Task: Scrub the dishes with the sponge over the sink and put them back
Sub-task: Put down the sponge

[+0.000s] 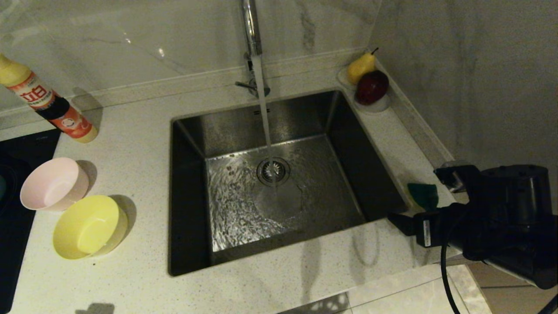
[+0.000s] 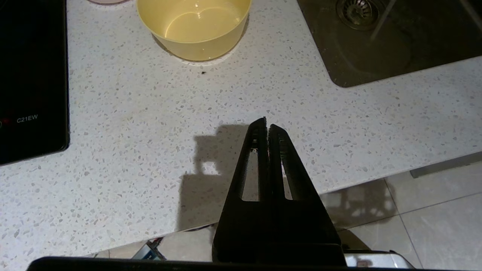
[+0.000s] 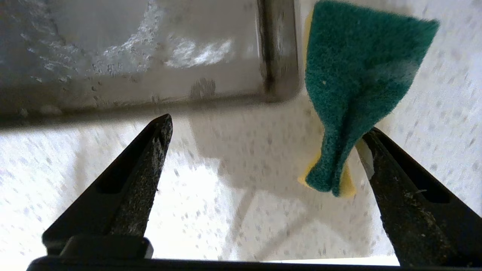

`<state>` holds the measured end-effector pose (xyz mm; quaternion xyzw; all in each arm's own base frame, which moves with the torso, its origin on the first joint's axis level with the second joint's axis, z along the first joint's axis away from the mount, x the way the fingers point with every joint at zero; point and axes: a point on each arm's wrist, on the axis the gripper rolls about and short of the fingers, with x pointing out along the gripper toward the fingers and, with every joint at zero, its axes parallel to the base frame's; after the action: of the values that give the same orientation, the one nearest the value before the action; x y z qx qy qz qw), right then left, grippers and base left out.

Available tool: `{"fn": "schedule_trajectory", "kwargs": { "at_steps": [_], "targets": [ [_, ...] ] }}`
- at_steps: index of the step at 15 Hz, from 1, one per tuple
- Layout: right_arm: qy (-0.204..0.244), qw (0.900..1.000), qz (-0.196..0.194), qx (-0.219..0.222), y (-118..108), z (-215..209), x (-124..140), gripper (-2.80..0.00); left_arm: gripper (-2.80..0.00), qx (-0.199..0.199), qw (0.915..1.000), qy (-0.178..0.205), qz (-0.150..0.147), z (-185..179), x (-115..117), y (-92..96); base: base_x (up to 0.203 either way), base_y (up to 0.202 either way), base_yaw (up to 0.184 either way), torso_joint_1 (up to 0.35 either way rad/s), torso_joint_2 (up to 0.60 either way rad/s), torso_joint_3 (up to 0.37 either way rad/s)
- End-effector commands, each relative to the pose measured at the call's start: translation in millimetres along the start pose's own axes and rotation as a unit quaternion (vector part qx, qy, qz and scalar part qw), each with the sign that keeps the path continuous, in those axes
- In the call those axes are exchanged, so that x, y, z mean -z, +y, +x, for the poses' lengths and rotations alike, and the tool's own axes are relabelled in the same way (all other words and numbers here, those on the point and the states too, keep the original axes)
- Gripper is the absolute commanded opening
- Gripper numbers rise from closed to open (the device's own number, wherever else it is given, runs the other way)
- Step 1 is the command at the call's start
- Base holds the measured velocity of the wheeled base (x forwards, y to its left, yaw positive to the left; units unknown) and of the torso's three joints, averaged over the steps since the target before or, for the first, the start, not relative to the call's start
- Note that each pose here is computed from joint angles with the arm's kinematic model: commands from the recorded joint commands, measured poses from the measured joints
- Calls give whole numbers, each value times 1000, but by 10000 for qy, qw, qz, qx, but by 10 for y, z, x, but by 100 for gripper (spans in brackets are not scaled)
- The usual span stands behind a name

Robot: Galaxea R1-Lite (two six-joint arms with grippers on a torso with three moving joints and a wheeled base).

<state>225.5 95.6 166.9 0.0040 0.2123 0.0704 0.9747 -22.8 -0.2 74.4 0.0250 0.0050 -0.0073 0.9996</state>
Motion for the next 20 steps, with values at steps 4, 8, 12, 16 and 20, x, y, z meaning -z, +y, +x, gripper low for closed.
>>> {"fn": "schedule_trajectory", "kwargs": {
  "at_steps": [4,8,12,16,20],
  "targets": [
    [-49,10000,11,-16,-15,-33,50,0,-280,5,10000,12,3,2,4,0,0,0,0,0,0,0],
    [-248,9996,104,-64,-30,-60,84,0,-280,5,10000,10,3,1,5,0,0,0,0,0,0,0],
    [-571,9980,232,-117,-38,-62,131,0,-280,-2,10000,9,3,1,5,0,0,0,0,0,0,0],
    [-730,9973,-44,-29,-58,-102,177,0,-280,-1,10000,17,3,2,4,0,0,0,0,0,0,0],
    [-1119,9928,-431,-47,-68,-197,105,0,-280,0,10000,9,3,1,5,0,0,0,0,0,0,0]
  ]
}}
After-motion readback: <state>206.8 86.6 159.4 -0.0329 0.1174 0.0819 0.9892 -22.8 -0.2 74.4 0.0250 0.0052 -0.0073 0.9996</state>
